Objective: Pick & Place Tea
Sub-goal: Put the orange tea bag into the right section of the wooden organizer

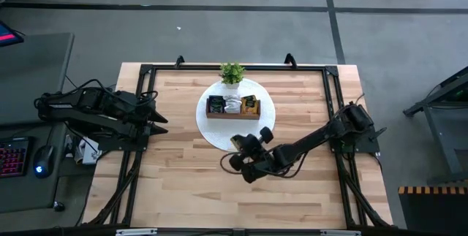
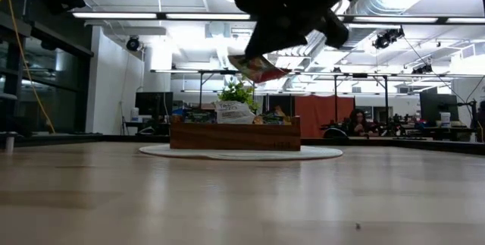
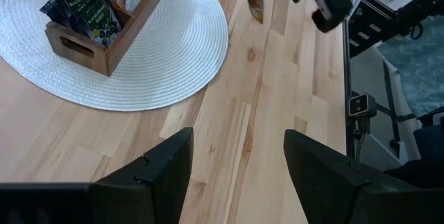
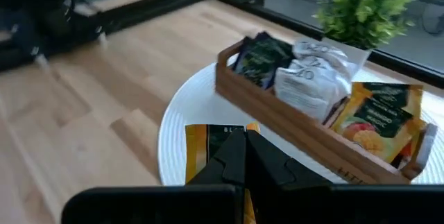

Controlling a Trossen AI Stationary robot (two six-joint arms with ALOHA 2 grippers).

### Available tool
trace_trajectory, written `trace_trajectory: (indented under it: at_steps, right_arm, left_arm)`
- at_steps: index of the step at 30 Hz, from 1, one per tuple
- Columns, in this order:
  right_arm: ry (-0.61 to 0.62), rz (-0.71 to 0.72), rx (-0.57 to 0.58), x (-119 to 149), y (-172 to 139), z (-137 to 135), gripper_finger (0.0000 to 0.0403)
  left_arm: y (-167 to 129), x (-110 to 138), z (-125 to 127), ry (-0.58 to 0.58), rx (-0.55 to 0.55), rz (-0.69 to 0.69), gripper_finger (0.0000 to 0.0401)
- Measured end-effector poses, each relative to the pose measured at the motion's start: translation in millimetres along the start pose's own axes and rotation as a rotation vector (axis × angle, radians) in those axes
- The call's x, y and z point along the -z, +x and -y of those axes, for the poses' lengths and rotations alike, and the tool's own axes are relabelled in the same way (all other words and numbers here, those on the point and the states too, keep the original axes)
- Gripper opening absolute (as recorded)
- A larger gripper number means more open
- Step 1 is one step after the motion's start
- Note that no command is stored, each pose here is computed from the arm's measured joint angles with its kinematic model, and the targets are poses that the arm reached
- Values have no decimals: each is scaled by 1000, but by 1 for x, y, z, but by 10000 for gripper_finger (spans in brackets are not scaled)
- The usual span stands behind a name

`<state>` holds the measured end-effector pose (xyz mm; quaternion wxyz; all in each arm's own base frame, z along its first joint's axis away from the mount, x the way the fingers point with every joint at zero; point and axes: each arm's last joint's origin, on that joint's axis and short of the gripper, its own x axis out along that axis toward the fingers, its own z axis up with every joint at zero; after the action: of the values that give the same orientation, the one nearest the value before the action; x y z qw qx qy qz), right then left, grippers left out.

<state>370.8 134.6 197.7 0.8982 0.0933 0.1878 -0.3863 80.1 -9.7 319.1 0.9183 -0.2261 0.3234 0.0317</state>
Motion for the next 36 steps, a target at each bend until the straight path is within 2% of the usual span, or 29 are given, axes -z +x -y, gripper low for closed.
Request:
trace_trajectory:
  at_steps: [17, 27, 36]
  right_arm:
    - [165, 129, 200, 2, 45, 77, 0]
    - [223, 154, 286, -12, 79, 104, 0]
    - [288, 129, 318, -19, 100, 122, 0]
  left_arm:
    - [0, 0, 0, 0, 0, 0, 223]
    - [0, 0, 0, 0, 0, 0, 223]
    - [0, 0, 0, 0, 0, -1, 223]
